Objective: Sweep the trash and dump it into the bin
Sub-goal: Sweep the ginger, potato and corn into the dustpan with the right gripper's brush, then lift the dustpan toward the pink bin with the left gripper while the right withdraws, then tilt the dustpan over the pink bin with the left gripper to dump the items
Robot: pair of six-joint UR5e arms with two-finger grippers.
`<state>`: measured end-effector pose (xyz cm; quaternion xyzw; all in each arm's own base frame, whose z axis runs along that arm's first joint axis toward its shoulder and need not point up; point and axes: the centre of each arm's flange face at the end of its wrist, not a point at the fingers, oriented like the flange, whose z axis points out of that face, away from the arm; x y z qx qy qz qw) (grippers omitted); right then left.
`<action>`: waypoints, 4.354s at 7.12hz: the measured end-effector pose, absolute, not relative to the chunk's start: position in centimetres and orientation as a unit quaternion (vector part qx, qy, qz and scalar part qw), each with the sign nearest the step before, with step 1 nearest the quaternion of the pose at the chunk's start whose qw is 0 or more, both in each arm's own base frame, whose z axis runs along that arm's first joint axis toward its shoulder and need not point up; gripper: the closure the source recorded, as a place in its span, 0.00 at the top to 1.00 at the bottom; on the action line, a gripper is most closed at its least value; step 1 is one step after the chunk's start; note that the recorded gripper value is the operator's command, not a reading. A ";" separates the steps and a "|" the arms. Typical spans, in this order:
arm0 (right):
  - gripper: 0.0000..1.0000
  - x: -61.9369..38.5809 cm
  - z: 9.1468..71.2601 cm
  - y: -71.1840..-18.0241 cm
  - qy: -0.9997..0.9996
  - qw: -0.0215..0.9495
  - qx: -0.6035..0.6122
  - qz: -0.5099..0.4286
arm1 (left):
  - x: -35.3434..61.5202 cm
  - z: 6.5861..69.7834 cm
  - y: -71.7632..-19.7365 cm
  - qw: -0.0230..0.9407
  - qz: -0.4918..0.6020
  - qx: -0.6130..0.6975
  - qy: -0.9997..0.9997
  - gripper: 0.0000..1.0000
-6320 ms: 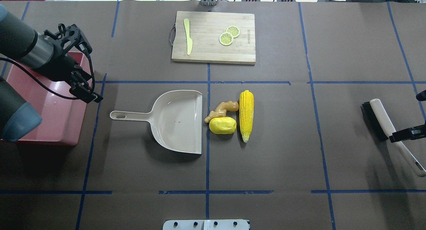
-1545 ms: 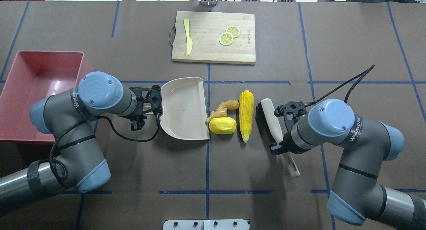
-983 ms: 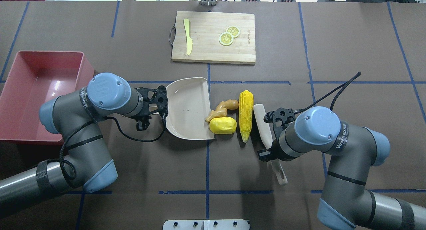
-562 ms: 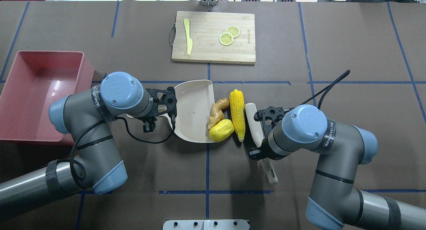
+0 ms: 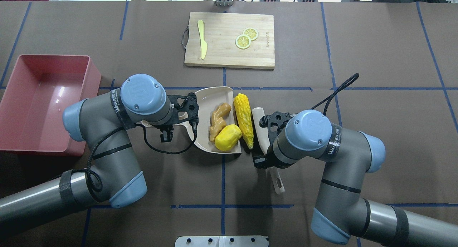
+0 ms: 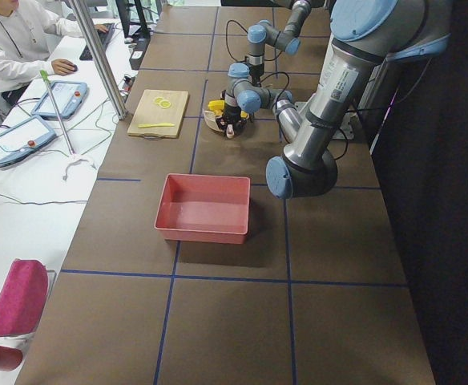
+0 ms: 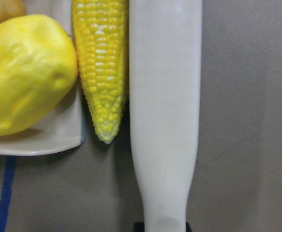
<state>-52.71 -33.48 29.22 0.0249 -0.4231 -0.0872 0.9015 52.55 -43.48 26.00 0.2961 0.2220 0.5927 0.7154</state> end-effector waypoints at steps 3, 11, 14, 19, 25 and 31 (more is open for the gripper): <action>0.00 -54.6 26.4 -32.7 -0.441 0.894 0.019 -0.077 | 54.5 24.6 -44.2 0.719 0.590 0.292 0.224 0.07; 0.00 -45.6 26.2 -36.3 -0.454 0.890 0.016 -0.035 | 52.9 25.1 -43.9 0.759 0.495 0.316 0.282 0.04; 0.00 -45.4 26.6 -36.5 -0.451 0.892 0.014 -0.034 | 52.5 26.0 -43.6 0.762 0.462 0.333 0.309 0.03; 0.00 -35.8 33.8 -38.5 -0.416 0.909 0.025 -0.028 | 40.8 26.2 -45.0 0.776 0.410 0.347 0.332 0.02; 0.00 -34.4 36.9 -39.1 -0.390 0.920 0.030 -0.025 | 14.8 36.7 -45.6 0.828 0.313 0.273 0.376 0.01; 0.00 -35.0 38.2 -39.4 -0.378 0.925 0.029 -0.021 | 2.3 49.0 -42.4 0.838 0.396 0.268 0.263 0.00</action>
